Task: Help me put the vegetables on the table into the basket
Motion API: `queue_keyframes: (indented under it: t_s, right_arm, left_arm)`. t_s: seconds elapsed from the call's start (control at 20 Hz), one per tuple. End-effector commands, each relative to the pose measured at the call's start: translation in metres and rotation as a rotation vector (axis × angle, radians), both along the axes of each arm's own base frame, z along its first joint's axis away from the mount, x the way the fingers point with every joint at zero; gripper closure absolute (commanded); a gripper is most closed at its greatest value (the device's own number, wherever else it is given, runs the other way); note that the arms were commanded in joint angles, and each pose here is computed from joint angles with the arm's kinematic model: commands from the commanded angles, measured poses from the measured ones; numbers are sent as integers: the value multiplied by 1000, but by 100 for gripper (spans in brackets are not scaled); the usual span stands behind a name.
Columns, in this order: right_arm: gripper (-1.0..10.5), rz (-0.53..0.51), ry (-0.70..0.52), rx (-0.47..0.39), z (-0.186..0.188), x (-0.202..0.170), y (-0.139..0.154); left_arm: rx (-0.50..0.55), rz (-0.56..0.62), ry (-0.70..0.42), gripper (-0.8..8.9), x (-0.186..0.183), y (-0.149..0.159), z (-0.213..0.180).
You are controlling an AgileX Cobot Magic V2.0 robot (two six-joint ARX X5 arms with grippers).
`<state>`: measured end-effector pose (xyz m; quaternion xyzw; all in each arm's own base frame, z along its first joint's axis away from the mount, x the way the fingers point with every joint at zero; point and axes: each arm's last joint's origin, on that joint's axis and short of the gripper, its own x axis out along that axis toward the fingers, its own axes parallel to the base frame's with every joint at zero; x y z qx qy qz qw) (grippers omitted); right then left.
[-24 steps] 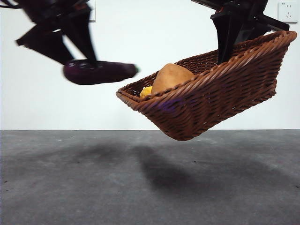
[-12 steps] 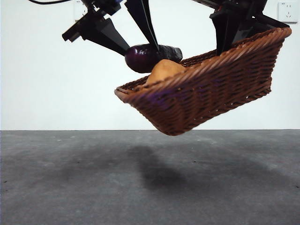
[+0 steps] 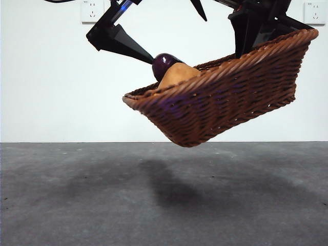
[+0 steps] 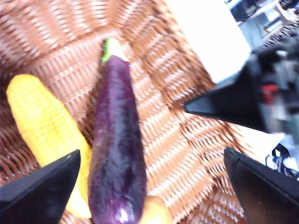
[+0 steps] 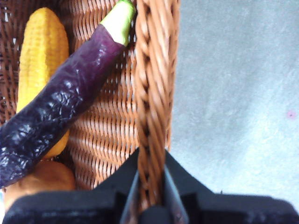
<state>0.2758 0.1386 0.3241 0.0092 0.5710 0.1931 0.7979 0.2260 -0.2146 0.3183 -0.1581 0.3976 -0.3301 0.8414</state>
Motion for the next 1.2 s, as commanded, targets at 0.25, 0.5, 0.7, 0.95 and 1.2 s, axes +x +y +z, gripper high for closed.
queue_keyframes:
  t_s: [0.25, 0.5, 0.7, 0.95, 1.2]
  right_arm:
    - [963, -28, 17, -47, -19, 25, -20]
    - [963, -34, 58, 153, -47, 66, -53]
    - [963, -49, 72, 189, -70, 88, -89]
    - [963, -134, 89, 352, -102, 113, -132]
    - [963, -160, 138, 344, -137, 125, -148]
  left_arm:
    - [84, -132, -196, 284, -39, 36, 38]
    - [192, -179, -209, 818, -76, 70, 52]
    - [392, -235, -141, 818, -89, 84, 40]
    - [447, -208, -126, 818, -90, 87, 38]
    - [446, -207, -128, 818, -90, 87, 38]
